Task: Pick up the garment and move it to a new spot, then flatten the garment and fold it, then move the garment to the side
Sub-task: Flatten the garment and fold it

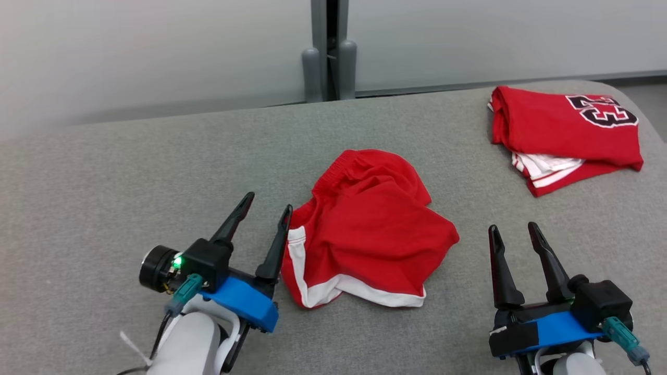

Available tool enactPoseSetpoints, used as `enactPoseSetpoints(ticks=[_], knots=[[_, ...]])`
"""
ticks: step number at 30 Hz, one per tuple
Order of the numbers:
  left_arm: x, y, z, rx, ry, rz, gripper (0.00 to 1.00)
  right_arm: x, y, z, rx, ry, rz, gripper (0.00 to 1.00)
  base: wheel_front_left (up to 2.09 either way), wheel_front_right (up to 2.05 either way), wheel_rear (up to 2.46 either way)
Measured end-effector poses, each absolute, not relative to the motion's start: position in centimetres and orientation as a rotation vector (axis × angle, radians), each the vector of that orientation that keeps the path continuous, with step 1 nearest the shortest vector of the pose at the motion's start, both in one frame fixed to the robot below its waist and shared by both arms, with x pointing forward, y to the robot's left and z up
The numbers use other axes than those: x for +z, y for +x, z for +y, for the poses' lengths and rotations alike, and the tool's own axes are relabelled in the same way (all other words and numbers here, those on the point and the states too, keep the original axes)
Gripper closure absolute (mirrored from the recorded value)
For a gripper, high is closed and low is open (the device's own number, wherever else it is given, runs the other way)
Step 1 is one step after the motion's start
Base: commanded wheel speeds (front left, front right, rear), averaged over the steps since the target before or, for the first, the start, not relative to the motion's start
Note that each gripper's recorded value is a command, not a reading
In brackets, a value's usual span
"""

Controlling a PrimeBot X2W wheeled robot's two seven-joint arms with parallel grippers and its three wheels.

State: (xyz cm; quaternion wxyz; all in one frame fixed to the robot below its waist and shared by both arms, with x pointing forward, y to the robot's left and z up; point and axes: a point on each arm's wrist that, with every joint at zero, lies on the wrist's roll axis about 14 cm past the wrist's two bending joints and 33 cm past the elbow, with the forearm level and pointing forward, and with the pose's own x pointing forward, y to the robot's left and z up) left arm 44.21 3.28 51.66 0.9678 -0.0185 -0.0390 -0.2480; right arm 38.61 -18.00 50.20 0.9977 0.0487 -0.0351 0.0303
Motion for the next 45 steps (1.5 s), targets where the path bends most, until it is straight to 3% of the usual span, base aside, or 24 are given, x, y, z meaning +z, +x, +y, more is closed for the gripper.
enactPoseSetpoints(ticks=[7,15,16,17,18,31,45], knots=[[47.8,44.7,0.0,-0.615,-0.006,0.038,0.0,49.5,38.6,-19.7,0.011,0.092,-0.049,0.0,0.0,0.0,0.0],[42.9,44.8,0.0,-0.634,0.014,0.186,0.0,48.8,38.8,-20.8,-0.021,0.09,-0.03,0.0,0.0,0.0,0.0],[42.4,44.7,0.2,-0.633,0.017,0.204,0.08,48.8,38.9,-20.8,-0.023,0.089,-0.03,0.0,0.0,0.0,0.0],[41.9,44.7,0.3,-0.63,0.016,0.219,0.63,48.7,38.9,-20.9,-0.024,0.088,-0.029,0.0,0.0,0.0,0.0],[41.5,44.6,0.4,-0.631,0.02,0.232,1.0,48.7,38.9,-20.9,-0.025,0.088,-0.028,0.0,0.0,0.0,0.0],[43.7,45.3,3.9,-0.521,-0.026,0.181,1.0,49.1,39.8,-19.4,0.019,0.093,-0.042,0.0,0.0,0.0,0.0],[40.2,38.0,15.8,-0.152,-0.097,0.273,1.0,49.2,41.0,-15.2,0.139,0.101,-0.047,0.0,0.0,0.0,0.0]])
